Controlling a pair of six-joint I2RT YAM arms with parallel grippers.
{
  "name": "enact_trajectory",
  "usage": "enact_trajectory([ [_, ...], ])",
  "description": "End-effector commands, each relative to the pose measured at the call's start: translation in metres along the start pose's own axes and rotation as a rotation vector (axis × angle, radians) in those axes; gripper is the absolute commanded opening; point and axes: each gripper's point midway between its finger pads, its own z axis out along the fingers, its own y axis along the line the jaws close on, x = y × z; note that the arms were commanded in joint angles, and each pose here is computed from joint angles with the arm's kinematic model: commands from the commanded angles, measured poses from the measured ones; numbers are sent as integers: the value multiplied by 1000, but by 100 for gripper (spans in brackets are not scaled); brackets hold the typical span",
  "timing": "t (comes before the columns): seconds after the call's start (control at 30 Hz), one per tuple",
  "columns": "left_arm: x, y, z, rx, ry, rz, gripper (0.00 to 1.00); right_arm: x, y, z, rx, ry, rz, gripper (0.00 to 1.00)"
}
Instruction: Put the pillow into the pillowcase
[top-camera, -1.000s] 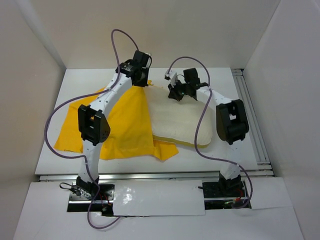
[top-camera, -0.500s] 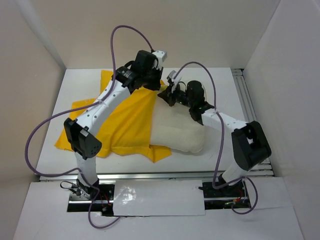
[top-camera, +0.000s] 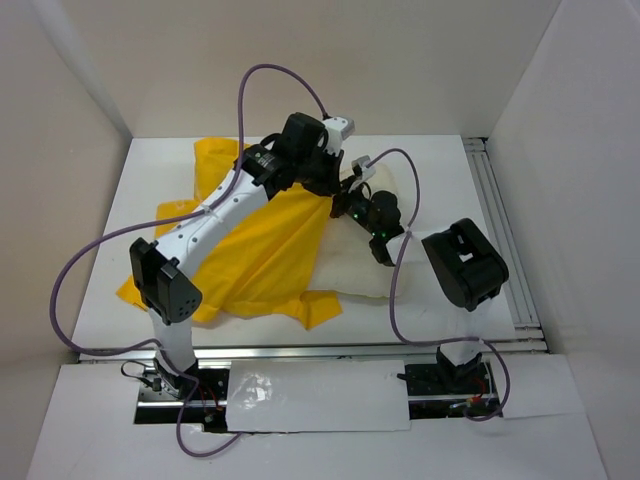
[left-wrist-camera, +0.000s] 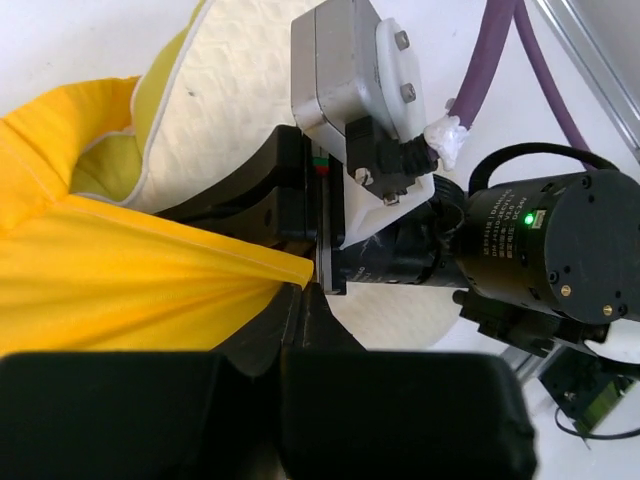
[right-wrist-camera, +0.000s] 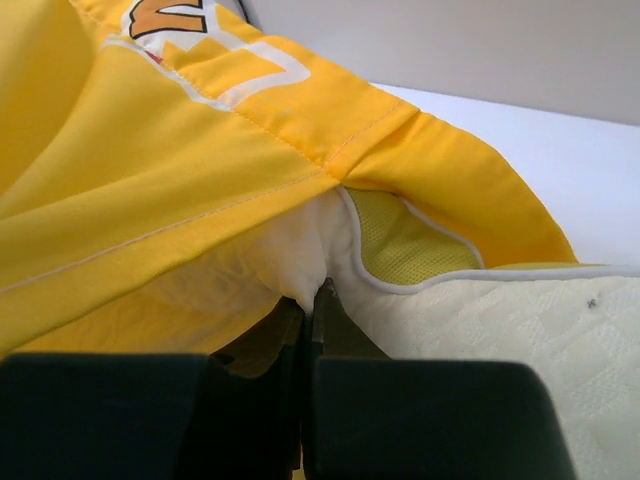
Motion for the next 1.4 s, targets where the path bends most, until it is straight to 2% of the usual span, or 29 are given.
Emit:
enact_trajectory([
  [0.0,-5,-68,18,278,-22,67,0,-52,31,25,-101,-140,-15,0],
  [0.13,12,-33,37,187,49,7,0,-32,9,31,-51,4,-35,0],
  [0.17,16,-13,44,149,63,-28,0,-28,3,27,-41,38,-25,10],
  [0.2,25,-1,53,130,91,-56,0,-13,-4,22,-28,116,3,18],
  [0.23,25,14,56,88,91,-92,0,-15,-16,16,1,138,26,24],
  [0.27,24,33,58,51,88,-127,0,-22,-21,13,18,144,30,41],
  [0.3,33,46,66,31,111,-166,0,-10,-27,3,39,218,63,48],
  [0.37,33,66,70,3,109,-209,0,-21,-39,-6,69,233,61,61],
  [0.4,27,81,66,-29,89,-221,0,-18,-42,-16,98,291,78,73],
  [0.47,30,99,73,-74,94,-246,0,-28,-58,-25,137,336,31,83],
  [0.5,25,108,70,-98,77,-250,0,-20,-60,-39,151,412,39,93],
  [0.53,23,110,73,-106,72,-249,0,-19,-66,-46,154,452,-18,100],
  [0.6,22,113,75,-115,70,-239,0,-28,-75,-60,158,493,-79,100],
  [0.63,21,113,77,-115,69,-239,0,-20,-80,-71,154,556,-129,100],
  [0.7,19,112,77,-102,61,-227,0,-23,-95,-84,178,574,-179,100],
  [0.77,17,107,79,-94,53,-210,0,-20,-112,-97,131,612,-242,100],
  [0.87,20,103,83,-87,58,-204,0,14,-118,-105,-49,718,-237,100],
  [0.9,20,103,83,-87,58,-204,0,3,-121,-94,-83,719,-272,100],
  [0.93,20,103,83,-87,58,-204,0,25,-131,-95,-92,772,-237,100],
  [1.0,18,103,83,-85,49,-193,0,26,-139,-84,-125,777,-265,100],
  [1.03,15,105,83,-93,39,-190,0,44,-138,-86,-166,806,-219,100],
  [1.07,16,105,83,-93,39,-181,0,43,-134,-77,-220,802,-261,100],
  [1.17,7,105,83,-89,19,-166,0,72,-121,-79,-316,869,-238,100],
  [1.23,10,109,90,-101,31,-169,0,90,-104,-82,-382,906,-229,95],
  [1.27,10,109,90,-101,31,-169,0,94,-105,-83,-382,912,-222,87],
  [1.3,9,108,92,-90,31,-169,0,96,-98,-78,-406,902,-203,28],
  [1.33,9,108,92,-90,31,-169,0,94,-98,-75,-389,896,-184,0],
  [1.37,5,107,91,-88,21,-167,0,95,-97,-72,-381,881,-163,0],
])
